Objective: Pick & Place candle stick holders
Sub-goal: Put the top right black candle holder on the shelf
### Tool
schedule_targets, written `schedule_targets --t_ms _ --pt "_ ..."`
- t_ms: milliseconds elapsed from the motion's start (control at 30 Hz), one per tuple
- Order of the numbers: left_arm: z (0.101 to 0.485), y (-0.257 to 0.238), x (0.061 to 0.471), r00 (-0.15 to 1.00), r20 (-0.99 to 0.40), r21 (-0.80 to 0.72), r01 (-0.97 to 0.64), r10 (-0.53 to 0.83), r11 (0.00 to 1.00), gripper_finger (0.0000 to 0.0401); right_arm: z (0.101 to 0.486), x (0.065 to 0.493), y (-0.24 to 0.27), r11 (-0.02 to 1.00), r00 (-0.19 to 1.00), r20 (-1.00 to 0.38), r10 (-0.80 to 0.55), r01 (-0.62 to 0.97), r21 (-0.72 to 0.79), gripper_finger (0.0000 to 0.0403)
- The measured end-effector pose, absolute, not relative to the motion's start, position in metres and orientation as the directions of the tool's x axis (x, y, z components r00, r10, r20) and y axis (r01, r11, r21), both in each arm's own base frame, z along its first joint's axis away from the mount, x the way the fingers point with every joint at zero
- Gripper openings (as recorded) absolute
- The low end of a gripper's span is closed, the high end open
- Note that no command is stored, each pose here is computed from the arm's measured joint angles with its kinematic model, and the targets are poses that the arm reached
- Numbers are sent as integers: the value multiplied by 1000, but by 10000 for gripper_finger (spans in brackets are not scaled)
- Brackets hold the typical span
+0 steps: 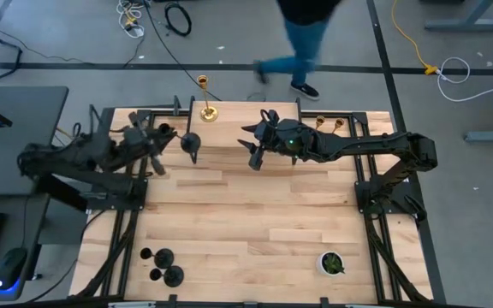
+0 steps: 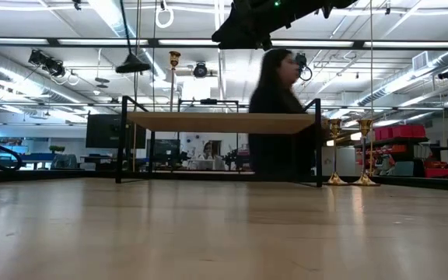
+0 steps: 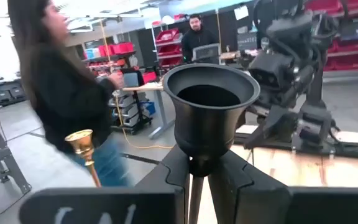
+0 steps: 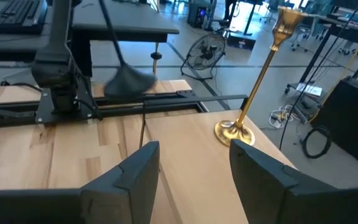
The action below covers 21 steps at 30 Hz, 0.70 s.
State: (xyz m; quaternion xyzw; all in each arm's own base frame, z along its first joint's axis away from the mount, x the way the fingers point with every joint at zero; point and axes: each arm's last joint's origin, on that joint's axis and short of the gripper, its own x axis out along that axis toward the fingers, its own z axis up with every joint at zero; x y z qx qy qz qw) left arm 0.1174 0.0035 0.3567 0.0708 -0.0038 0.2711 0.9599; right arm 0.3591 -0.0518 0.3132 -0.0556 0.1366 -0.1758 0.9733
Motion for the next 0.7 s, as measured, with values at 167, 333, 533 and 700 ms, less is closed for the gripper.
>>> schedule_targets --t_ms 167,333,533,700 --pt "351 23 135 861 8 152 -503 508 851 36 313 359 -52 931 901 -245 -357 323 -169 197" --pt "346 48 145 848 -22 147 -521 530 841 36 312 359 -52 931 899 -256 -356 320 -173 197" --pt "354 77 154 881 -45 81 -467 471 881 36 312 359 -52 931 898 -258 -356 317 -182 197" --pt "350 99 168 874 -148 60 -459 463 886 36 312 359 -52 931 898 -258 -356 317 -183 197"
